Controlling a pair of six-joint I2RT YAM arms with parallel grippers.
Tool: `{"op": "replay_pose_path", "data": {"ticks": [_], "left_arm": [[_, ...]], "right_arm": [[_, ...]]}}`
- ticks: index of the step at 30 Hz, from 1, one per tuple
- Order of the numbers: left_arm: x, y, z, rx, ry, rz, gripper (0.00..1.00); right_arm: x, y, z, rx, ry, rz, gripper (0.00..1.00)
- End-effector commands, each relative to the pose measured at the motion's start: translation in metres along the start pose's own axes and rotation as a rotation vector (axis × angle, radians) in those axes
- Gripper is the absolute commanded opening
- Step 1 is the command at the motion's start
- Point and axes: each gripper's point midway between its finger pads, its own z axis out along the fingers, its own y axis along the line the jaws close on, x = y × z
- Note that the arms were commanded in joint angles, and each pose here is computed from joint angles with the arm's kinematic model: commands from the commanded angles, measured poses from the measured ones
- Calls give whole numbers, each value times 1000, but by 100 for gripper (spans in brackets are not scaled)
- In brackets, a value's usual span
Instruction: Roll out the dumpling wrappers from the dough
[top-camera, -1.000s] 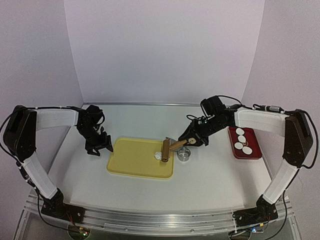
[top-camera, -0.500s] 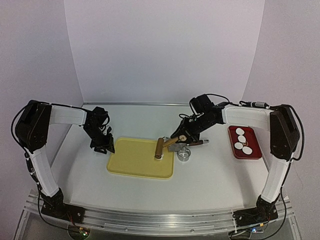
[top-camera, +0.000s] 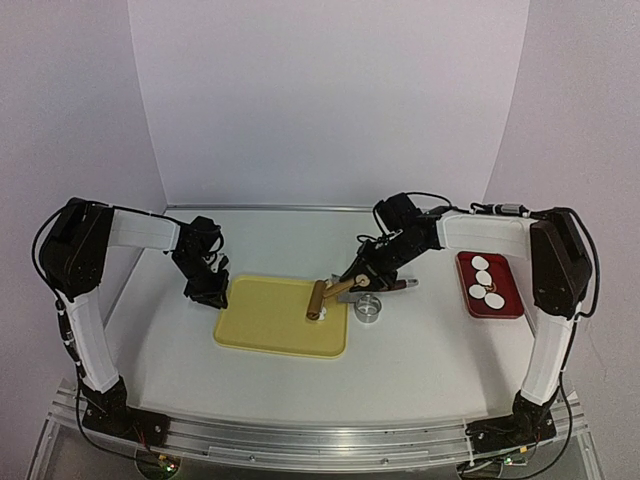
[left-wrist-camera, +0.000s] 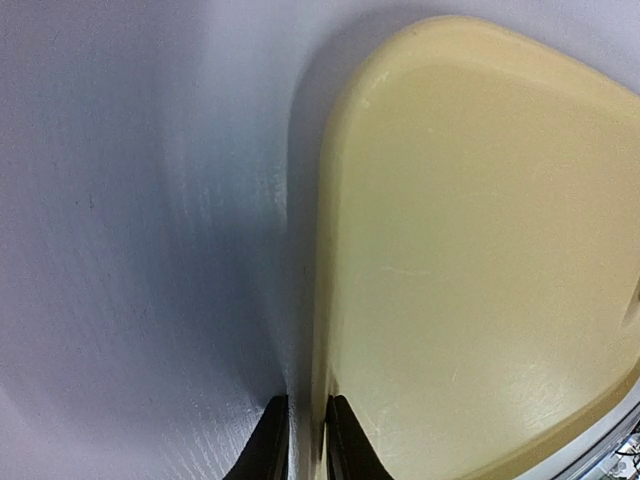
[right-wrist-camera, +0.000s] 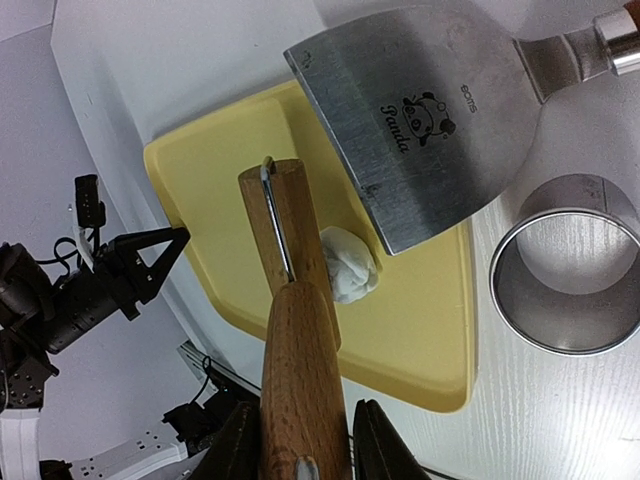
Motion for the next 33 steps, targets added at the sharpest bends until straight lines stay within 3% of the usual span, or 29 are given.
{"op": "replay_pose_path", "data": {"ticks": [1, 11, 33], "left_arm": [[-8, 11, 8, -48, -3, 7, 11], [-11, 9, 12, -40, 3, 3, 0], [-9, 20, 15, -103, 19, -46, 0]], "right_arm": [[-4, -30, 6, 137, -33, 52, 0], [-4, -57, 23, 226, 8, 63, 0], [0, -119, 10, 411, -2, 135, 0]]}}
